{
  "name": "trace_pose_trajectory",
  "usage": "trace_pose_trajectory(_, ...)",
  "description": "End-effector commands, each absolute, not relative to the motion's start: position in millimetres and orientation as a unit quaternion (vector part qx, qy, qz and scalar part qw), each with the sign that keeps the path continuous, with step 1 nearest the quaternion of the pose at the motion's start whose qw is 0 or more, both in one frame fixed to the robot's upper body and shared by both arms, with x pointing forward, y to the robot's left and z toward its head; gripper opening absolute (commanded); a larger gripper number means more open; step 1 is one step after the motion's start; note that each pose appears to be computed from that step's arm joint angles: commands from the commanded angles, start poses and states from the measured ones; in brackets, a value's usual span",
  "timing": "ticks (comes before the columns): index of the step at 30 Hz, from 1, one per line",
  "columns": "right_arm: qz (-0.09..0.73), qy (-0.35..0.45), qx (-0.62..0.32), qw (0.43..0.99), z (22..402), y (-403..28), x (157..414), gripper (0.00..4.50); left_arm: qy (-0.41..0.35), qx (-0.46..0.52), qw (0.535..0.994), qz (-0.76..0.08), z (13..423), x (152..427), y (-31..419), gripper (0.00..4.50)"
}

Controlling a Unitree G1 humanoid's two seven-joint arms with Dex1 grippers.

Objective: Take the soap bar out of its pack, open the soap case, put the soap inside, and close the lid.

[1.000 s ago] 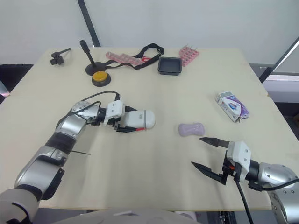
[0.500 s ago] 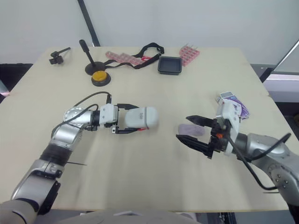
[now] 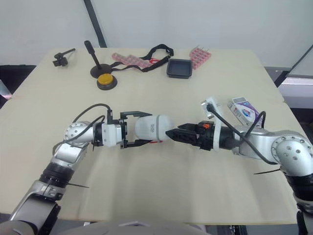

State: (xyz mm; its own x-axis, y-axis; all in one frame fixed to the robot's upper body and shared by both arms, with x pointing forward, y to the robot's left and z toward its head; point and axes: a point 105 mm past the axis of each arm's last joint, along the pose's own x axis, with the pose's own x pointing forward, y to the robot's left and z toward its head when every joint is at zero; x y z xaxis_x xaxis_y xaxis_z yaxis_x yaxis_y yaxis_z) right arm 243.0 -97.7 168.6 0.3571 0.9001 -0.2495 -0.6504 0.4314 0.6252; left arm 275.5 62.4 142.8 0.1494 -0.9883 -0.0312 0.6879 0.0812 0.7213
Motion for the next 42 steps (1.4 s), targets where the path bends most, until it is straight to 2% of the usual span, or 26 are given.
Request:
trace_pose_trajectory(1,0.504,0.286,0.229,0.782,178.2,-87.7,242.8,4.5,-0.266,0.309,0.686,-0.602,150.7,270.9,61.4,3.7)
trace_pose_trajectory(14,0.51,0.302,0.245,0.767,181.6,-75.2,244.3,4.5,-0.261,0.309,0.686,-0.605,148.1,268.1,60.2,3.7)
trace_pose_trajectory(17,0.516,0.304,0.25,0.761,183.3,-73.1,244.8,3.7,-0.26,0.307,0.689,-0.604,146.6,266.9,59.3,3.65)
trace_pose_trajectory(21,0.518,0.311,0.246,0.758,181.1,-72.9,243.9,2.35,-0.259,0.306,0.692,-0.6,146.7,268.8,58.2,3.65)
trace_pose_trajectory(23,0.519,0.313,0.245,0.756,180.5,-72.9,243.2,2.01,-0.259,0.305,0.694,-0.598,147.1,269.8,57.4,3.65)
trace_pose_trajectory(30,0.529,0.314,0.248,0.748,180.1,-73.6,238.8,2.01,-0.254,0.3,0.695,-0.602,144.2,268.2,57.1,3.65)
trace_pose_trajectory(42,0.586,0.291,0.305,0.692,194.0,-84.6,232.1,2.01,-0.25,0.293,0.697,-0.605,143.3,265.9,57.8,3.65)
